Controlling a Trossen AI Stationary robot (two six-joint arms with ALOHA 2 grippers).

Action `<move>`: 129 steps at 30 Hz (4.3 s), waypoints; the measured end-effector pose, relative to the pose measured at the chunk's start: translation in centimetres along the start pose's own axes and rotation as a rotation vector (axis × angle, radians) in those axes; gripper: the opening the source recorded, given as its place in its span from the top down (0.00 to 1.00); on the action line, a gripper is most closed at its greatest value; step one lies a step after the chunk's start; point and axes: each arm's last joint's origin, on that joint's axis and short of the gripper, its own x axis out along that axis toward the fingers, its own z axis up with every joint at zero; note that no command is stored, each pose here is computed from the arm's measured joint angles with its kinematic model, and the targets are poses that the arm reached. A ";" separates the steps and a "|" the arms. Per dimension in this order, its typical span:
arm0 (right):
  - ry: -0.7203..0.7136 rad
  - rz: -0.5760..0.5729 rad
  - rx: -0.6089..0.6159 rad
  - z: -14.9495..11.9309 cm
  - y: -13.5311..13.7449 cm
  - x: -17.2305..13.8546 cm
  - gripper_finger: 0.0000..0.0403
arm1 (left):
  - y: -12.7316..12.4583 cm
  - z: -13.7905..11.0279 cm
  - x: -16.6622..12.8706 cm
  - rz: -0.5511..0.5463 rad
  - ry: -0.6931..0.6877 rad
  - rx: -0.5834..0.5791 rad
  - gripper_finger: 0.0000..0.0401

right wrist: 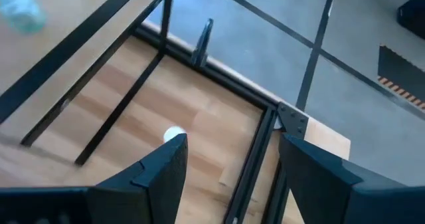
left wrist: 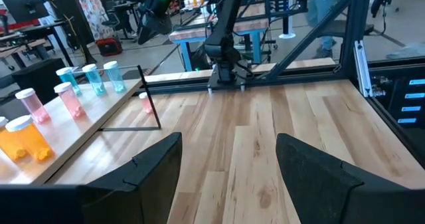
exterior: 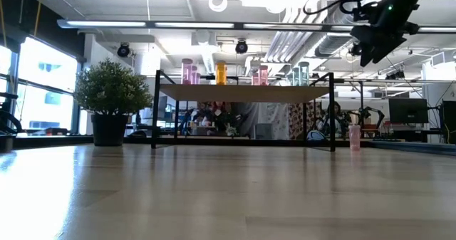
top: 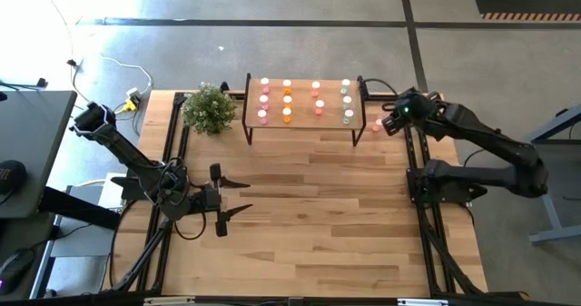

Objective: Pick and place medicine bottles onto shelf by color
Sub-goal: Put the red pill bottle aligned with the other red pill bottles on the shelf

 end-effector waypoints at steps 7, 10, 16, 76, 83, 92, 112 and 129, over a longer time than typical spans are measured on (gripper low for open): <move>-0.031 0.067 0.086 1.3 -1.5 1.2 0.43 | 0.0 0.0 0.0 0.000 0.000 0.009 0.42; -0.024 0.082 0.120 1.6 -2.1 1.7 0.43 | 0.0 0.0 0.0 -0.001 0.000 0.009 0.42; 0.059 0.098 0.150 1.3 -2.9 2.5 0.43 | -0.1 0.0 0.0 -0.026 0.001 0.002 0.42; 0.048 0.166 0.735 -6.3 0.9 11.4 0.43 | -0.4 -0.1 0.0 -0.114 0.007 0.015 0.42; 0.018 0.130 0.671 -6.3 1.6 11.2 0.43 | -0.3 -0.1 0.0 -0.113 0.006 0.006 0.42; 0.046 0.098 0.680 -6.1 2.6 12.7 0.43 | -0.4 0.0 0.0 -0.114 0.004 0.002 0.42; 0.114 0.040 0.623 -6.6 3.7 15.2 0.43 | -0.4 0.0 0.0 -0.114 0.004 -0.002 0.42; 0.106 0.035 0.612 -6.5 3.7 15.4 0.65 | -0.3 0.0 0.0 -0.114 0.003 -0.001 0.42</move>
